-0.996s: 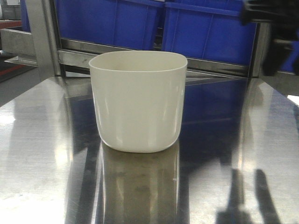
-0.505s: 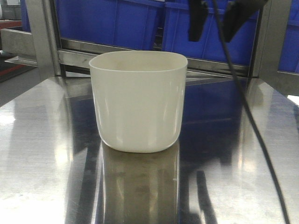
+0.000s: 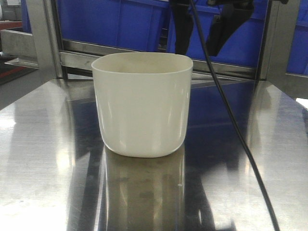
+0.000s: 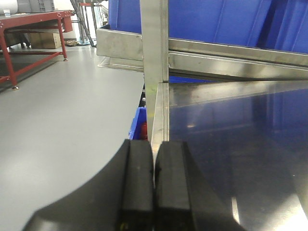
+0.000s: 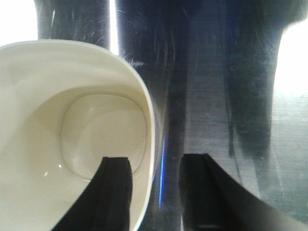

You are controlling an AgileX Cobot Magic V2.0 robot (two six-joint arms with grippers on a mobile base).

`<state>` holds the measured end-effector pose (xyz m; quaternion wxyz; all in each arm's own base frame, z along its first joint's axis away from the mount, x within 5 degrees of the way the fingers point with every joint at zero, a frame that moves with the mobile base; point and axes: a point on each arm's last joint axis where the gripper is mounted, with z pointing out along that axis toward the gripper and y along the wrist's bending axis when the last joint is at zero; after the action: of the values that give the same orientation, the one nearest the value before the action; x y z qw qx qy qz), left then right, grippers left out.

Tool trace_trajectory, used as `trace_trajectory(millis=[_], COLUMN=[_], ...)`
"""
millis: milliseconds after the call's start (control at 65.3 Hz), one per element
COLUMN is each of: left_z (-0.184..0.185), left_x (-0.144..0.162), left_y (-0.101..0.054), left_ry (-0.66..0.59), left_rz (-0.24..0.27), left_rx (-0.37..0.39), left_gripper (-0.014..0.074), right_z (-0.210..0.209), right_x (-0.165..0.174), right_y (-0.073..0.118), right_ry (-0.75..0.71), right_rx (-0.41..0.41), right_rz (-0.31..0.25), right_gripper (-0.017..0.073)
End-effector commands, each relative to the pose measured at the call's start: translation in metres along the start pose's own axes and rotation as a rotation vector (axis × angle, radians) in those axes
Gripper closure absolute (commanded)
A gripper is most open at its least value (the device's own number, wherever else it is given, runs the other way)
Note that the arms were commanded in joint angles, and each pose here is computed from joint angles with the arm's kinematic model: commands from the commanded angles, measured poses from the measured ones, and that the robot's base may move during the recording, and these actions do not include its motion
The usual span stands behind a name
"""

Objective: Move white bin to right shelf second layer
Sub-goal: 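Close the right gripper on the white bin's rim, then lift the white bin off the table with the right gripper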

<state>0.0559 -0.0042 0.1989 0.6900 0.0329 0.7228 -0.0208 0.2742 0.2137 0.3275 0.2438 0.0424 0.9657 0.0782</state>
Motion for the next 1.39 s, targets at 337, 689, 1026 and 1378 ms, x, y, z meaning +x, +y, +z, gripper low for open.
trace_trajectory(millis=[337,689,1026,1378], left_z=[0.001,0.001,0.001,0.001], left_x=[0.004,0.004,0.004,0.004], left_y=[0.000,0.000,0.000,0.000], left_ry=[-0.065,-0.065,-0.065,-0.065], left_rz=[-0.003,-0.003,-0.003,-0.003], left_rx=[0.003,0.003,0.003,0.003], left_gripper=[0.0509,0.0509,0.0509,0.0509], right_z=[0.020,0.029,0.023,-0.030], right_x=[-0.017,-0.017,-0.017,-0.034], right_y=[-0.001,0.002,0.000,-0.067], right_ry=[-0.036,-0.028,-0.032,-0.101], right_rx=[0.001,0.006,0.003,0.020], right_rz=[0.039,0.034,0.036,-0.184], right_gripper=[0.0209,0.0276,0.0503,0.0503])
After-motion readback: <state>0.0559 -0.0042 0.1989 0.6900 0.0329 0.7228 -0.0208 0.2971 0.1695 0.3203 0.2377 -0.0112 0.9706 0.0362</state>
